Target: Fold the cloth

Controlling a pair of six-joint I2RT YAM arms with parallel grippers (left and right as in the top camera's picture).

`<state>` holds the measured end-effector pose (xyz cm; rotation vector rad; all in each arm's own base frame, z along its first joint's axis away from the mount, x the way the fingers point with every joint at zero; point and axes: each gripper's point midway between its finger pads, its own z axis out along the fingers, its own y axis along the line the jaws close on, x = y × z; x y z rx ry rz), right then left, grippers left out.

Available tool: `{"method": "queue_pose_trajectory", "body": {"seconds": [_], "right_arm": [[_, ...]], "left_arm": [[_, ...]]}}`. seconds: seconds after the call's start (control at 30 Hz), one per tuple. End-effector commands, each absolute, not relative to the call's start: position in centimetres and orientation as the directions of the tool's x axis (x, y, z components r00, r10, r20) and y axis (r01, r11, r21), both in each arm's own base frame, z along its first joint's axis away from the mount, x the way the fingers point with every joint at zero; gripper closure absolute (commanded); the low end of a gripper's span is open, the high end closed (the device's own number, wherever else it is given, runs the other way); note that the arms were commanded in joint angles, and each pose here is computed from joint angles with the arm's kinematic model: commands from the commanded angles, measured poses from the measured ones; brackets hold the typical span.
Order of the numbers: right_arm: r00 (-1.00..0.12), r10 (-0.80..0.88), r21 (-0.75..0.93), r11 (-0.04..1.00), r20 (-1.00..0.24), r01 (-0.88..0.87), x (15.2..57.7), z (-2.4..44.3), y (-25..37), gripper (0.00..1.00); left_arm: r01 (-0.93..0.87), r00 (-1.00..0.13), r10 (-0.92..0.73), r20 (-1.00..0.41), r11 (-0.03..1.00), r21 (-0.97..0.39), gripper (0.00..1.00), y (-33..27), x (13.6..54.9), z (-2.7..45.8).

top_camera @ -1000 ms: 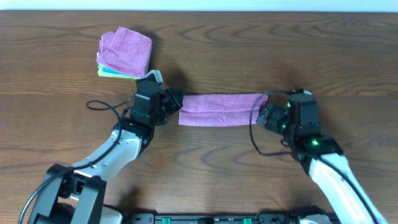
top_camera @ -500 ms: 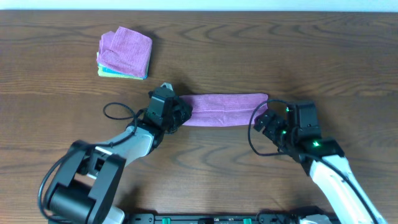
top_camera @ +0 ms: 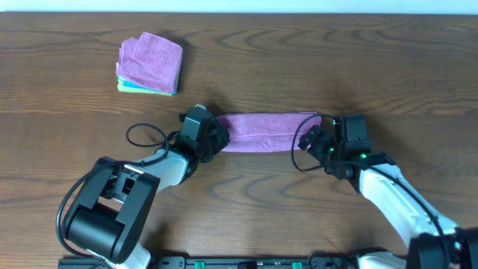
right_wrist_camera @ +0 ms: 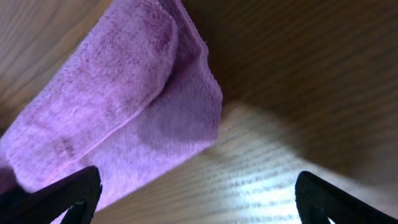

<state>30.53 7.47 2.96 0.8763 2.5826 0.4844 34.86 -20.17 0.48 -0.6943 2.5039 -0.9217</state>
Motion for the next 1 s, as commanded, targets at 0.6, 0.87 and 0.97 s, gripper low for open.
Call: {"method": "queue_pose_trajectory", "body": {"seconds": [0.6, 0.87, 0.97], "right_arm": [[-0.714, 0.660, 0.442, 0.726, -0.233, 0.527, 33.3, -1.2, 8.1, 0.28], [-0.731, 0.633, 0.437, 0.750, -0.255, 0.497, 33.9, -2.8, 9.4, 0.44], [-0.751, 0.600, 0.418, 0.779, -0.277, 0.468, 33.8, -2.9, 9.3, 0.78]], "left_arm": [[-0.321, -0.800, -0.568, -0.193, 0.677, -0.662, 0.94, -19.9, 35.3, -0.1], [-0.320, -0.800, -0.567, -0.193, 0.677, -0.662, 0.94, -19.9, 35.3, -0.1], [-0.320, -0.800, -0.567, -0.193, 0.677, -0.662, 0.94, -19.9, 35.3, -0.1]]}}
